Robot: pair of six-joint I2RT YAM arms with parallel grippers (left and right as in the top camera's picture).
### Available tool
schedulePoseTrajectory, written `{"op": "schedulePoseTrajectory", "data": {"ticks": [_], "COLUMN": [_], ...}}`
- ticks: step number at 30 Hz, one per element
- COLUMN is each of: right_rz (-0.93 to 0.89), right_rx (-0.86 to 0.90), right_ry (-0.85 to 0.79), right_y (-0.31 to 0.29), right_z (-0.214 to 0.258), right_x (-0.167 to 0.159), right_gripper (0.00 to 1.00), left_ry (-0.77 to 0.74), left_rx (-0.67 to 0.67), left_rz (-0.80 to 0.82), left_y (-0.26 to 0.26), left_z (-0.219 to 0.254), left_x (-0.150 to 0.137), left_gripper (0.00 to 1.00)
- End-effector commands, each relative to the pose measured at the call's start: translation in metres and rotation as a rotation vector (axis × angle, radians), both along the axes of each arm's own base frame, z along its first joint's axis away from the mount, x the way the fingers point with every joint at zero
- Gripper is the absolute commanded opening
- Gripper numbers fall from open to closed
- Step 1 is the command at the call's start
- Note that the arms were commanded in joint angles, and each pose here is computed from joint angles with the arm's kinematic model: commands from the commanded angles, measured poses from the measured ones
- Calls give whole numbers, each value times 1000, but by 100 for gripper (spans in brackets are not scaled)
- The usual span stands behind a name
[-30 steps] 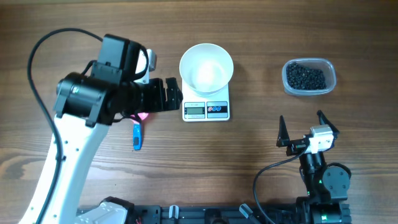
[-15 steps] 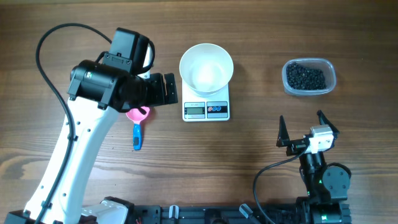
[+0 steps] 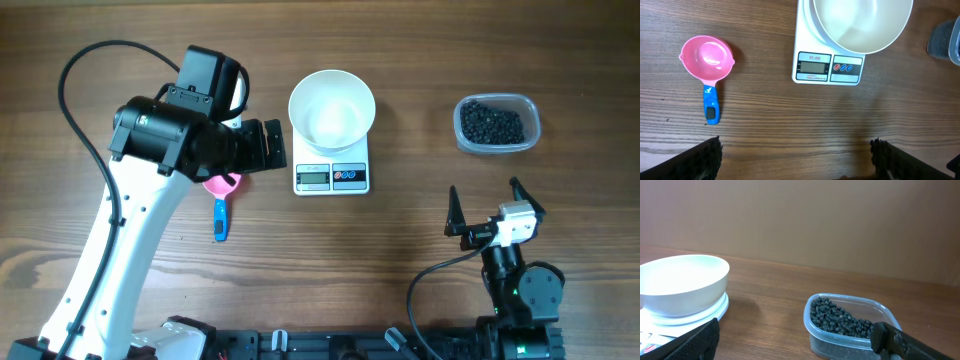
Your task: Scoop item into bowl and weigh 150g on scale
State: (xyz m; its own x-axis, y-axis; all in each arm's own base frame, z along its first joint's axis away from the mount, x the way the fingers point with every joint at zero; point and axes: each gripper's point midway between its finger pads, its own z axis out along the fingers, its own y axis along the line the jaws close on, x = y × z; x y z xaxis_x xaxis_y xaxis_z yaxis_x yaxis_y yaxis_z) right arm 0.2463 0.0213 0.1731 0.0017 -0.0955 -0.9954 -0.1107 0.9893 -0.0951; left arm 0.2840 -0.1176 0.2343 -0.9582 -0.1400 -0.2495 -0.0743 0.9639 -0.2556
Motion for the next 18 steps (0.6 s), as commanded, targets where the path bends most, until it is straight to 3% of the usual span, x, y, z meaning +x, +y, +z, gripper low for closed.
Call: {"op": "schedulePoseTrajectory", "data": {"ticks": [1,8,18], "right_rz": [-8,-8,-8], "right_rx": [-8,-8,-8], "right_ry": [-12,-12,-12], "right_y": [-1,-1,-1], "right_z": [2,2,2], "right_x": [0,0,0], "right_gripper": [100,100,100], "left_ry": [30,123,139], "left_rx": [-9,5,38], "left_rz": [21,82,89], "left_y": [-3,-2,3], "left_z": [-5,-22,-28], "left_x": [0,-3,-4], "left_gripper": [100,100,100]}}
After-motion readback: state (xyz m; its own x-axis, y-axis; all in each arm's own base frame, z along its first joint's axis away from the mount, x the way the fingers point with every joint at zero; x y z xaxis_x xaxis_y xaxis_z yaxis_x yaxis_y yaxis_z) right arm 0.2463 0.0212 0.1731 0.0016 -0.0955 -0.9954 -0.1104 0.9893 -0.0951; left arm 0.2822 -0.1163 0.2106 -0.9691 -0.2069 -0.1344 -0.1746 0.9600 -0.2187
